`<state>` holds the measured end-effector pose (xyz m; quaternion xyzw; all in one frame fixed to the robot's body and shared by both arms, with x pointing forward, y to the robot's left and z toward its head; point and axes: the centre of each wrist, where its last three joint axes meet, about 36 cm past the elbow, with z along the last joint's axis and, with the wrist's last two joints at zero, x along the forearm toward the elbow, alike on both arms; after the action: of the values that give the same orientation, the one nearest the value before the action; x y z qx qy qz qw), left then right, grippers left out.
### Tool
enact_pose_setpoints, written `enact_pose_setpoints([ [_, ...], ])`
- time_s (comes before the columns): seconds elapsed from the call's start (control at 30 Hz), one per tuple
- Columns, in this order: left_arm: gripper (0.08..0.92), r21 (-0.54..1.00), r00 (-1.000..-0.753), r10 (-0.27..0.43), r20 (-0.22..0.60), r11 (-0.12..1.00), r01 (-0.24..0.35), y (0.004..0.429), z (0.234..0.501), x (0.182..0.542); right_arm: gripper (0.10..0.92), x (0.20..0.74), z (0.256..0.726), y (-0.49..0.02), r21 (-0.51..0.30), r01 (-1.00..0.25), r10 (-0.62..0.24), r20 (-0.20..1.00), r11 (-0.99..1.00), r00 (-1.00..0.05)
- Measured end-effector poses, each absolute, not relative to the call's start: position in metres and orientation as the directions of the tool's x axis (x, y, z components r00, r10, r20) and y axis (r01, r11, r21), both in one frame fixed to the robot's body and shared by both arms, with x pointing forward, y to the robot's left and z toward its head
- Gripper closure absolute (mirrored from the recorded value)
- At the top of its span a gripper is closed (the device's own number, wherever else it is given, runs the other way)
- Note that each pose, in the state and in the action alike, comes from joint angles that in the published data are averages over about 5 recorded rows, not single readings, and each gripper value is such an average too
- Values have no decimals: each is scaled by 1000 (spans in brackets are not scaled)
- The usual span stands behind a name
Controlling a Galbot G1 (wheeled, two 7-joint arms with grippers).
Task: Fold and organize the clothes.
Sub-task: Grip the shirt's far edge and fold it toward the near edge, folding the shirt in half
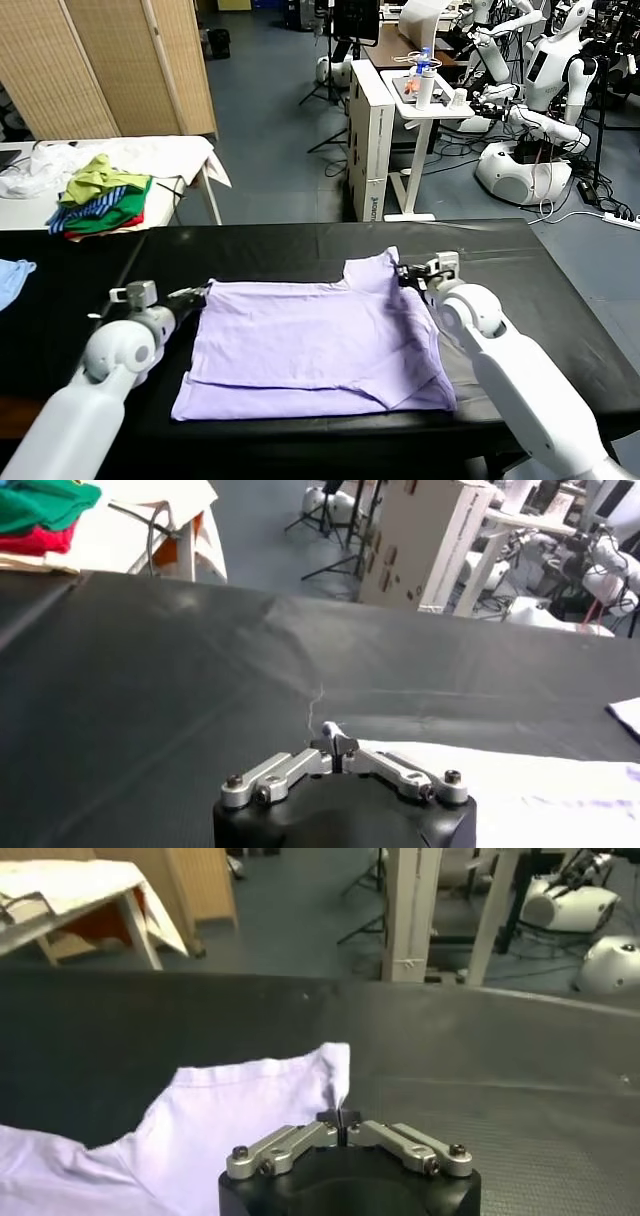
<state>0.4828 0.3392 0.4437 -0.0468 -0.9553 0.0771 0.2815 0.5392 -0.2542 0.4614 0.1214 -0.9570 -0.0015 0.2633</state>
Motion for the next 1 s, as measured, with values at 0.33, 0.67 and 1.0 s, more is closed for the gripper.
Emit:
enact_pose_setpoints([
  [0.33,847,-146,-862,144,486,986,82,341,470,436,870,498,489,-278,72,-246,-251,465,967,-849],
  [0.67,847,-124,-866,150,476,987,102,333,486,383,870,441,511,-286,26,-279,-254,504,960,-826],
  [1.0,852,-98,-858,141,494,989,107,320,491,345,870,392,512,-288,-35,-297,-230,552,954,-802],
])
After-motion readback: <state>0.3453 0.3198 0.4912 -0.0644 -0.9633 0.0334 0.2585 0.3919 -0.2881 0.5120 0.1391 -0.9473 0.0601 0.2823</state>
